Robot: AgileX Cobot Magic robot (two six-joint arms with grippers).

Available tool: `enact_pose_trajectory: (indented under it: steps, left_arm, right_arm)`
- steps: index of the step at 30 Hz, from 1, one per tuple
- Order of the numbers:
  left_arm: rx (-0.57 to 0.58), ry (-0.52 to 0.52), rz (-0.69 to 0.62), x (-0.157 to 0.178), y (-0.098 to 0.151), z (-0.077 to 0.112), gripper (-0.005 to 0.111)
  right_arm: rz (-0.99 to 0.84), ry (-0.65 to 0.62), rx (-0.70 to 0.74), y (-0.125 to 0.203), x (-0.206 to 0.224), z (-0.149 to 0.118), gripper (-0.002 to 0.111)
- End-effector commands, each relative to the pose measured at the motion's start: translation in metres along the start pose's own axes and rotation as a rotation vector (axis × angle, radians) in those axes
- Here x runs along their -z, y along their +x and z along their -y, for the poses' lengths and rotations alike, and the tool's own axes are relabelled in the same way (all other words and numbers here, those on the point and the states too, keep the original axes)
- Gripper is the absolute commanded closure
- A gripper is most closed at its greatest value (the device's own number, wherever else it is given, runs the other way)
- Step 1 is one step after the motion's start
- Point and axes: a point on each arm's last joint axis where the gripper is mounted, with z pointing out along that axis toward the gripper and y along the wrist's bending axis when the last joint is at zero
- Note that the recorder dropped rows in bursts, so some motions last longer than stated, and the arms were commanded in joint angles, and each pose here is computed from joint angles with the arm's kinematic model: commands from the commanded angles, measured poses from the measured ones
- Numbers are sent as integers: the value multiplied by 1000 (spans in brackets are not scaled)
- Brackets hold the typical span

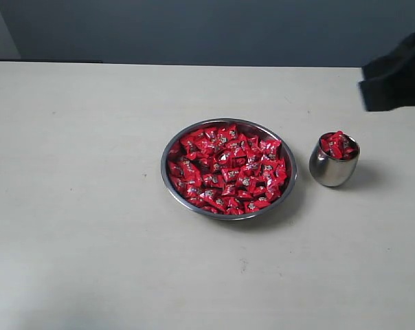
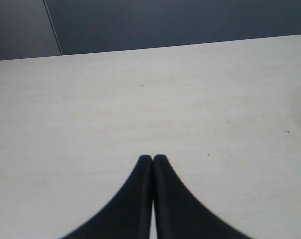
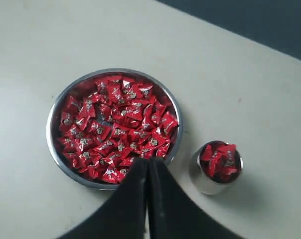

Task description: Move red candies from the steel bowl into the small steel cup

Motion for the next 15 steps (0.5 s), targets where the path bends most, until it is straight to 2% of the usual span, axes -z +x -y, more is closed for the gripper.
enact_pose_trajectory:
  steps: [1,7,15]
  left_arm:
    - [-2,6,19,1,-3,0,106]
    - [-2,6,19,1,-3,0,106]
    - [-2,6,19,1,-3,0,106]
  right_arm:
    - [94,39,23,16,54,8,108]
    - [232,84,29,50,104,16,108]
    - [407,96,36,96,118,18,108]
